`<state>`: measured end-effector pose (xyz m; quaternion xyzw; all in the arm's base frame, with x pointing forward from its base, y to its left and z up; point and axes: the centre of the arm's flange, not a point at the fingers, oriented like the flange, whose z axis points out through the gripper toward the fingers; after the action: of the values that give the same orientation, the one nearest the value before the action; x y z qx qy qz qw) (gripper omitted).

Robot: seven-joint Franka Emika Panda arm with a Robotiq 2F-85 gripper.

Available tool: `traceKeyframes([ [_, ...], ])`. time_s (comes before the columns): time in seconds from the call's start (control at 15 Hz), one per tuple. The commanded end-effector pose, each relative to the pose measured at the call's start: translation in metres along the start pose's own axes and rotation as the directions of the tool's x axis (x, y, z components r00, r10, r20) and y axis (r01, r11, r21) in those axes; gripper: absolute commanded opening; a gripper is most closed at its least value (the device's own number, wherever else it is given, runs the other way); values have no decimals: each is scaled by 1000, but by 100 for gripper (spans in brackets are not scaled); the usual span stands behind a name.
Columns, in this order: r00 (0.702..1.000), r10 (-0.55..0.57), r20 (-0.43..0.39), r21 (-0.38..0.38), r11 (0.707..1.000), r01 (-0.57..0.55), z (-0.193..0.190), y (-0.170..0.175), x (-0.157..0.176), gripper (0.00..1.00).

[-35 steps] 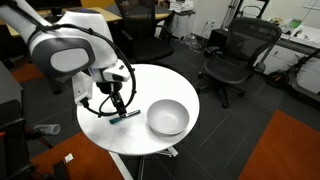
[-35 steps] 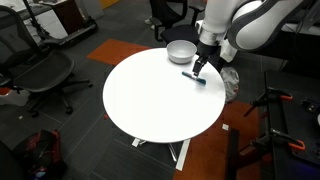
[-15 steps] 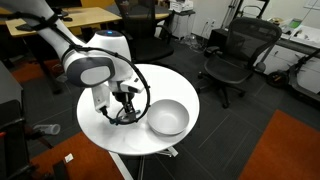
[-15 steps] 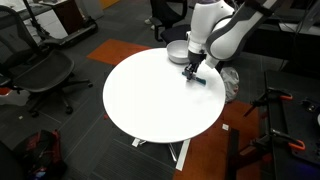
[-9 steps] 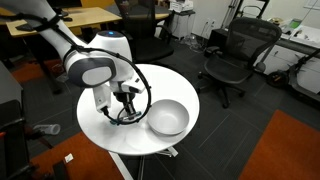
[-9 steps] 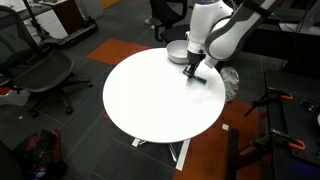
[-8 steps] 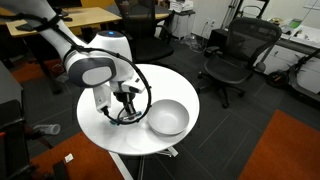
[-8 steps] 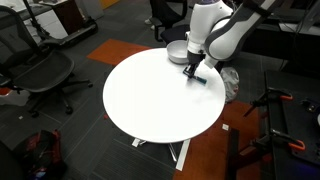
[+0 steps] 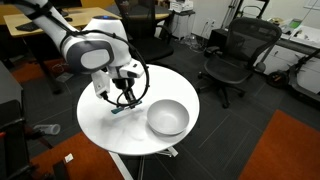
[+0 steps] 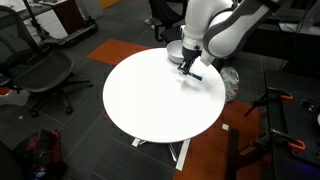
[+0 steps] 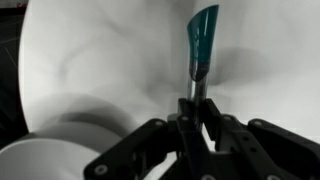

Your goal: Put the blue marker inside the grey bowl

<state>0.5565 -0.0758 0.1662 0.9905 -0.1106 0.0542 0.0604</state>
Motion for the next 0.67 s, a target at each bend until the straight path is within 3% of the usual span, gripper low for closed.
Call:
traceKeyframes([
  [0.0, 999, 24, -41, -32, 999, -26, -53, -5, 14, 5],
  [0.4, 980, 100, -175, -77, 990, -115, -113, 30, 61, 5],
  [0.6, 970, 141, -198, -101, 981, -163, -126, 51, 83, 5],
])
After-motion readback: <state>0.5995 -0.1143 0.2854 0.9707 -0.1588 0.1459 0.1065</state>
